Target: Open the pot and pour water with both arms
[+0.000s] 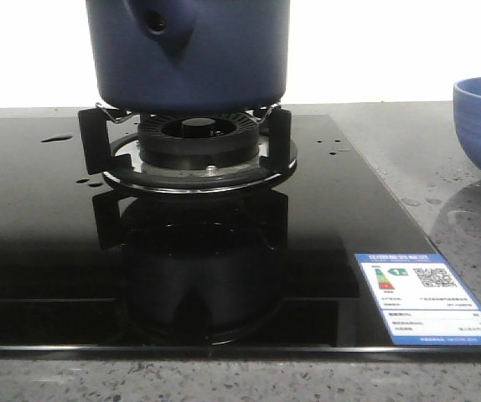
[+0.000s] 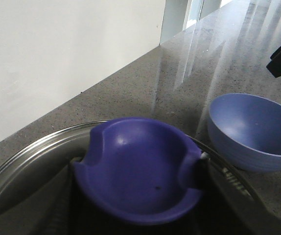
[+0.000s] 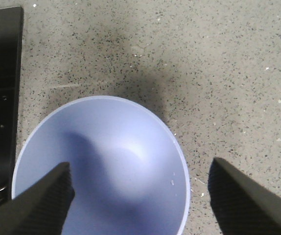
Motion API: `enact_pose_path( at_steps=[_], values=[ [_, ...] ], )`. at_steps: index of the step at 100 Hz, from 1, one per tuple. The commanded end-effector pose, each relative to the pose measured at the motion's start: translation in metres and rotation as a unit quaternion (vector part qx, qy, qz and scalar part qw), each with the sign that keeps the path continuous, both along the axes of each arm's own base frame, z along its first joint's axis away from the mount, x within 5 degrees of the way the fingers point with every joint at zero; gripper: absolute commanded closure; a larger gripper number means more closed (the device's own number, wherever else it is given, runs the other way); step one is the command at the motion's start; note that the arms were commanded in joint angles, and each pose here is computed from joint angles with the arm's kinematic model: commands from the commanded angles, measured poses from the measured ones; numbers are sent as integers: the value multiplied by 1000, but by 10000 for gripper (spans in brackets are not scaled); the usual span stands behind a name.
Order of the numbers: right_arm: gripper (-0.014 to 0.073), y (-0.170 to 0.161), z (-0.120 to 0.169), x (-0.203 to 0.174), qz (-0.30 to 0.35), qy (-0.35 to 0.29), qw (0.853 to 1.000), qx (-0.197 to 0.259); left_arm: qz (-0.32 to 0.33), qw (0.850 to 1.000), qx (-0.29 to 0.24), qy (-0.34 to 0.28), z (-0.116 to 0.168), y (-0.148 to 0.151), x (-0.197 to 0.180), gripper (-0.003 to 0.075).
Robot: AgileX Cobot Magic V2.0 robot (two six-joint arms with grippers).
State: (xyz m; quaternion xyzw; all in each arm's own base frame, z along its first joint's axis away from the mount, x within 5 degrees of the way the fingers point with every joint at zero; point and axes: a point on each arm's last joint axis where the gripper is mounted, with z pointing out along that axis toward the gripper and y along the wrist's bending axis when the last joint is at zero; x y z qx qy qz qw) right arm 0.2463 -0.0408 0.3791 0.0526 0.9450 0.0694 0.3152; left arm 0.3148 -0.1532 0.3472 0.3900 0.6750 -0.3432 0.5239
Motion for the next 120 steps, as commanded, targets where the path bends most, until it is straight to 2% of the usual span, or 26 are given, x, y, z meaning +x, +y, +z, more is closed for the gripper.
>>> enact_pose_path(
  at_steps=[1, 21, 28, 38, 45, 60, 71, 80, 88, 94, 100, 107, 112, 117, 118, 120],
  values=[
    [76, 1, 19, -4, -3, -50, 999, -4, -5, 998, -55, -21, 31, 1, -10, 393],
    [76, 1, 19, -4, -2, -49, 999, -4, -5, 998, -53, -17, 28, 0, -8, 374],
    [76, 1, 19, -4, -2, -48, 999, -3, -5, 998, -53, -17, 28, 0, -8, 304],
    [76, 1, 19, -4, -2, -47, 999, -3, -5, 998, -53, -17, 28, 0, -8, 160],
    [76, 1, 19, -4, -2, -47, 999, -3, -8, 998, -59, -15, 29, 0, -8, 116],
    [76, 1, 19, -5, -1, -46, 999, -3, 2, 996, -90, -26, 44, 8, -14, 119],
    [76, 2, 19, -5, -1, -46, 999, 0, 24, 993, -102, -53, 63, 26, -22, 120],
    [76, 5, 20, -3, 5, -56, 998, 17, 42, 990, -106, -81, 78, 45, -31, 120],
    [80, 12, 25, -1, 27, -81, 995, 52, 63, 987, -109, -102, 91, 61, -40, 126],
    [116, 18, 29, 1, 45, -106, 990, 83, 88, 984, -122, -97, 100, 73, -46, 173],
    [209, 26, 35, 3, 69, -137, 982, 113, 109, 981, -133, -90, 106, 84, -51, 256],
    [377, 33, 42, 5, 96, -172, 971, 139, 125, 979, -137, -89, 112, 93, -57, 413],
    [517, 39, 47, 6, 118, -197, 962, 145, 137, 978, -130, -90, 114, 99, -62, 551],
    [654, 44, 52, 6, 140, -221, 955, 141, 146, 978, -119, -91, 115, 103, -66, 723],
    [668, 46, 52, 6, 145, -225, 953, 142, 147, 978, -117, -91, 116, 103, -66, 745],
    [660, 48, 55, 5, 150, -234, 950, 142, 148, 978, -112, -92, 116, 103, -68, 736]
  ],
)
